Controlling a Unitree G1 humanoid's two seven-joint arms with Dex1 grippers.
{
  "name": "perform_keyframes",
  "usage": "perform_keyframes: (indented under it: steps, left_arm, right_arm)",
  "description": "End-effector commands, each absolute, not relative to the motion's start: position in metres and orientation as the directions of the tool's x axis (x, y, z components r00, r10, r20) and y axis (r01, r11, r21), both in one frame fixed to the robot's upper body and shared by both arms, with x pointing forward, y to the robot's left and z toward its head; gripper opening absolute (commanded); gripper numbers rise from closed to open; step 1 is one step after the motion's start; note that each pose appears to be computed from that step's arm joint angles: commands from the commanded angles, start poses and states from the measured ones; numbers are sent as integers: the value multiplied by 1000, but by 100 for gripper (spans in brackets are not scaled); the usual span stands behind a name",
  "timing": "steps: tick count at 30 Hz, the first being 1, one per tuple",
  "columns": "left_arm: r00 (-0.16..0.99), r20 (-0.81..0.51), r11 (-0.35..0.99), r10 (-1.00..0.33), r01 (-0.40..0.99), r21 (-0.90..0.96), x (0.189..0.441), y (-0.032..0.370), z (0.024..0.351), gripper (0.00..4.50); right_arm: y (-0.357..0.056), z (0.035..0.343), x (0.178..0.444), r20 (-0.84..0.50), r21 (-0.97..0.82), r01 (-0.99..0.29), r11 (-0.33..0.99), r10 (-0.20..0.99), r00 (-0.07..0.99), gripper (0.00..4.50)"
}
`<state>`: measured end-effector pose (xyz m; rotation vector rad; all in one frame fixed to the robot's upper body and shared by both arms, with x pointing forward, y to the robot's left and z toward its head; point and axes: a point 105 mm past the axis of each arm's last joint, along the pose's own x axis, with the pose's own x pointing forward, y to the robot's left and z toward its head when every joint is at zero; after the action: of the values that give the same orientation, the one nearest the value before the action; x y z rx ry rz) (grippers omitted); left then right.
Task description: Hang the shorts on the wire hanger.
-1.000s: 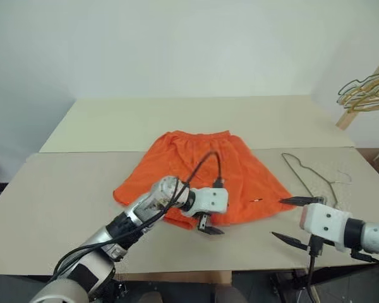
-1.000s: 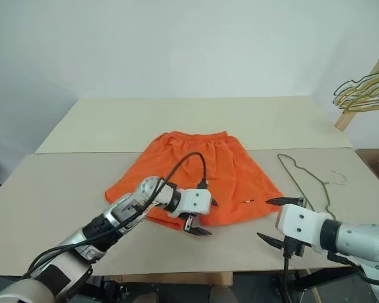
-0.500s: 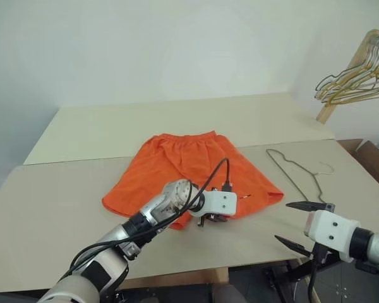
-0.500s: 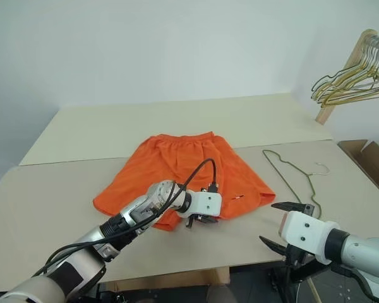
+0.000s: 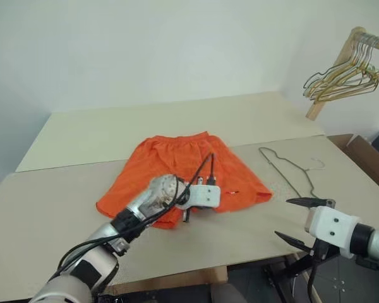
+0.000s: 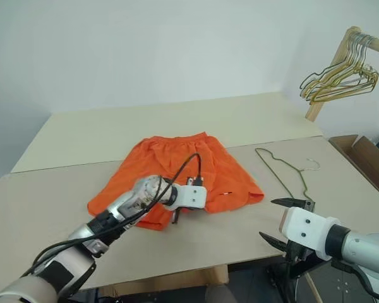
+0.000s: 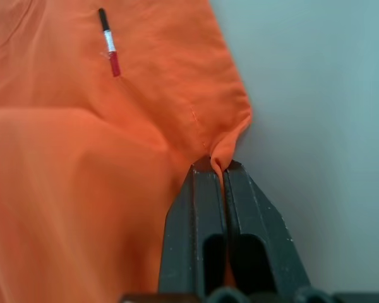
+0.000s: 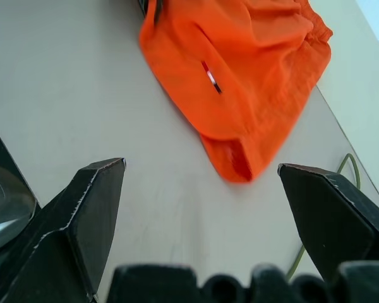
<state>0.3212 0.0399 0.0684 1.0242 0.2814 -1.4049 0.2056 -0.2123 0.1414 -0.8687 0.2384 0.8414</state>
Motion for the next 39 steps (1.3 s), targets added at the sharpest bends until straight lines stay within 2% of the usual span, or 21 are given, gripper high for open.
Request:
perform_keyframes:
  steps: [1,8,11,15,17,20,24,27,31,32,35,39]
  left_arm:
    - [190,-702,-202,-687,877,436,313,75,90,2]
    - [192,-782,-175,-593,917,358,291,165,98,2]
    - [202,-837,-132,-508,942,307,282,208,93,2]
    - [320,-877,-20,-359,936,350,293,260,87,2]
    - [383,-865,27,-325,918,396,303,271,87,2]
    - [528,-797,137,-295,848,511,330,277,92,61]
    - [562,-764,127,-318,824,553,339,271,100,195]
    - [522,-780,96,-344,846,524,333,271,105,298]
    - [420,-815,-20,-400,884,466,316,267,118,432]
    - [389,-814,-41,-432,893,448,311,264,123,448]
    - [357,-800,-54,-483,900,433,304,258,131,448]
    - [332,-755,-41,-565,903,428,296,245,137,448]
  right_arm:
    - [-212,149,207,-488,-595,-724,348,560,670,450]
    - [-210,147,210,-491,-584,-741,331,582,648,450]
    - [-208,147,214,-491,-582,-750,316,599,633,450]
    - [-206,146,219,-493,-577,-762,294,618,612,450]
    - [-205,146,221,-494,-576,-766,286,625,605,450]
    - [-200,146,224,-487,-576,-770,276,641,594,450]
    - [-199,148,225,-488,-573,-775,266,649,583,450]
    - [-197,149,225,-486,-574,-777,260,655,578,450]
    - [-187,149,235,-472,-601,-764,235,666,577,450]
    - [-182,148,242,-470,-618,-754,223,664,582,450]
    - [-171,134,267,-494,-683,-715,153,624,605,450]
    - [-158,106,312,-540,-773,-634,-11,536,649,450]
